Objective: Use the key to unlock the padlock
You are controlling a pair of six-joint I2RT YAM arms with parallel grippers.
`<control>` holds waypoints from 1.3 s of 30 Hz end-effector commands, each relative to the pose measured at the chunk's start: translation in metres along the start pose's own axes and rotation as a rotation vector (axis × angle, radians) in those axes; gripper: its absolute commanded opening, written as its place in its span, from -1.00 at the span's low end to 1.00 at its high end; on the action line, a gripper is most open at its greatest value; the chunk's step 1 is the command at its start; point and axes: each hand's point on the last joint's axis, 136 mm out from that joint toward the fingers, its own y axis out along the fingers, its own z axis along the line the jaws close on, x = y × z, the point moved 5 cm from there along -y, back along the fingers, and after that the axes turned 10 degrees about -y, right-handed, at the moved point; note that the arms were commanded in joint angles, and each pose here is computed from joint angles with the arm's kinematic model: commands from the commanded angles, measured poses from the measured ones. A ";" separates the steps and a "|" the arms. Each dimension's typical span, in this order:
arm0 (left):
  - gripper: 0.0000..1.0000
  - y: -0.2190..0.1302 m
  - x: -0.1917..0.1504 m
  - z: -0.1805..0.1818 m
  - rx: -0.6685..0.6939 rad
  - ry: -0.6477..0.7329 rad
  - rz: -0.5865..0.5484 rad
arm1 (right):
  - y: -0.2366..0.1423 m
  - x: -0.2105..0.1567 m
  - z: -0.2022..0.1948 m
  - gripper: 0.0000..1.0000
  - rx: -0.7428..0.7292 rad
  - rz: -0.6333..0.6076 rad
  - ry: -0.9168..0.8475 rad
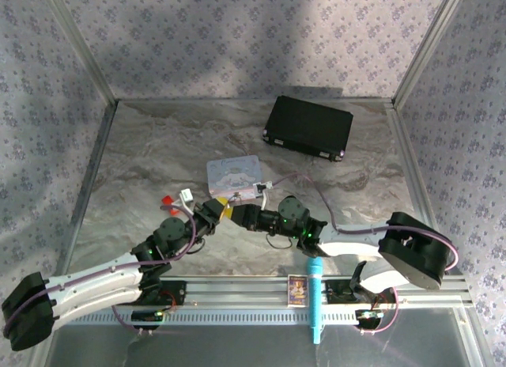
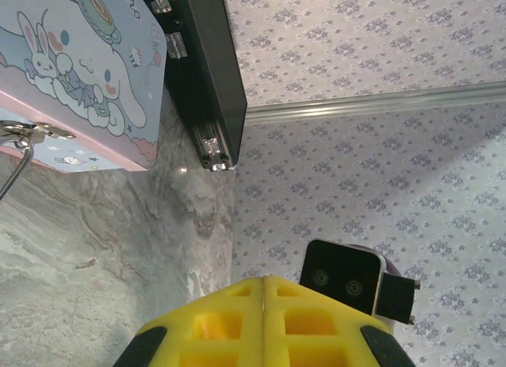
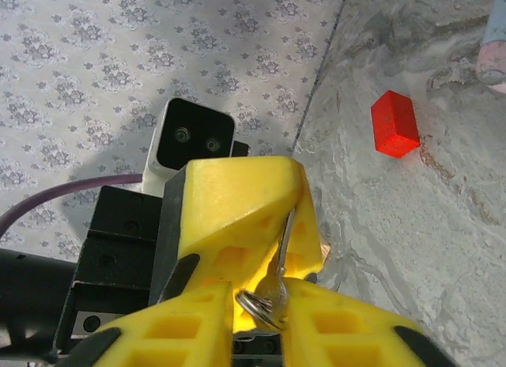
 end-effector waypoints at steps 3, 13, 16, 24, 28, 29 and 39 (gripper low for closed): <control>-1.00 -0.005 0.004 -0.006 -0.050 -0.013 -0.028 | -0.002 0.006 0.005 -0.86 0.036 -0.036 -0.007; -1.00 -0.007 0.004 0.000 -0.033 -0.023 -0.017 | -0.003 0.006 -0.007 -1.00 -0.015 -0.029 -0.024; -1.00 -0.009 0.006 0.004 -0.010 -0.020 -0.030 | -0.005 0.003 -0.011 -1.00 -0.040 -0.008 -0.037; -0.07 -0.015 0.010 -0.001 0.005 0.038 -0.046 | -0.017 -0.010 -0.028 -1.00 -0.135 0.057 -0.048; 0.51 -0.018 0.013 0.002 0.119 0.101 -0.063 | -0.025 -0.014 -0.039 -1.00 -0.171 0.067 -0.032; 0.55 -0.019 0.016 0.006 0.183 0.126 -0.078 | -0.027 -0.015 -0.042 -1.00 -0.185 0.074 -0.034; 0.59 0.017 0.002 0.034 0.647 0.454 0.036 | -0.066 -0.023 -0.080 -1.00 -0.402 0.229 -0.087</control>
